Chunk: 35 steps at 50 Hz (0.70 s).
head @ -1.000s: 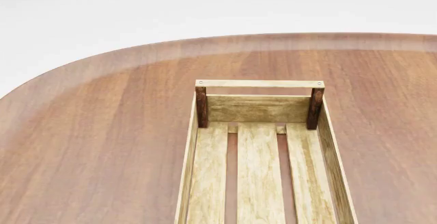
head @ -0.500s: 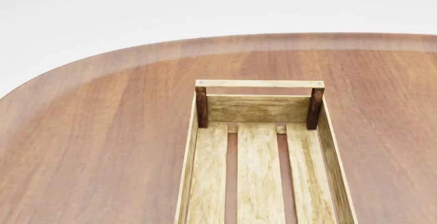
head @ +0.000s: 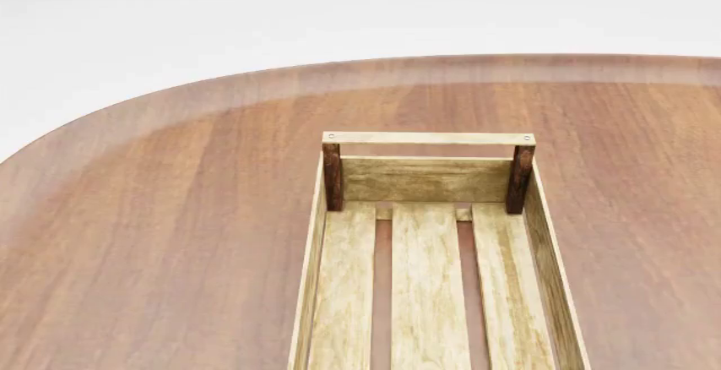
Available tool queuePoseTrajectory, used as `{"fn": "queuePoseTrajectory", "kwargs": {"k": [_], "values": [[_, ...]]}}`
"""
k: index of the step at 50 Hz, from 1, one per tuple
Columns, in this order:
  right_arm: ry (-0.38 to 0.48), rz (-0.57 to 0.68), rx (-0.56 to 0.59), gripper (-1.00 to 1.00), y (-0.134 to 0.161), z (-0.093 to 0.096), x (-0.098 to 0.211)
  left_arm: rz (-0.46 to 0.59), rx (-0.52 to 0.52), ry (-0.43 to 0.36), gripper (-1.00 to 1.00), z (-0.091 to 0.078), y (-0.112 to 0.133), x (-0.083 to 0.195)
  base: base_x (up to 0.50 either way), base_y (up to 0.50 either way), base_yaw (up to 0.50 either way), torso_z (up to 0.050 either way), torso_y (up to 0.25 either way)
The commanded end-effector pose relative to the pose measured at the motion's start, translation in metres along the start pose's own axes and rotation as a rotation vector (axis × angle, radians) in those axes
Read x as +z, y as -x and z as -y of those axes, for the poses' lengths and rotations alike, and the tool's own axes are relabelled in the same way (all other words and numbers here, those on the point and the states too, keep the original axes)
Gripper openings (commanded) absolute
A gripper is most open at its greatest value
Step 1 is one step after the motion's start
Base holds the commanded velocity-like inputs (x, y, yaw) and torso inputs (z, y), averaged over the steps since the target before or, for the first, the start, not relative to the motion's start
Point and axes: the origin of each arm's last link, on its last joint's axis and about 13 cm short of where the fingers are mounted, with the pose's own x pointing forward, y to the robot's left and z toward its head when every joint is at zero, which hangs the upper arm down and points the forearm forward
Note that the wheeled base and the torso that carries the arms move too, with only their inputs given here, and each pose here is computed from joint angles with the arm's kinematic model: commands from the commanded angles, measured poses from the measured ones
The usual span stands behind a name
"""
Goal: Pick up the cream cheese and put it in the tray.
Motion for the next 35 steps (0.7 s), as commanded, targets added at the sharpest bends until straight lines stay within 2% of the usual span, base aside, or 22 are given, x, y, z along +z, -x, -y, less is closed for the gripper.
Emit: {"fn": "queuePoseTrajectory", "kwargs": {"k": [1,35], "values": [[-0.007,-0.019,-0.015,1.0,-0.001,0.006,-0.006,0.0,-0.002,0.0,1.0,0.0,0.001,0.0,0.0,0.0,0.0,0.0,0.0],[-0.008,-0.056,-0.101,1.0,-0.002,0.034,-0.014,-0.001,0.007,-0.001,1.0,0.0,0.0,0.0,0.0,0.0,0.0,0.0,0.0]]}}
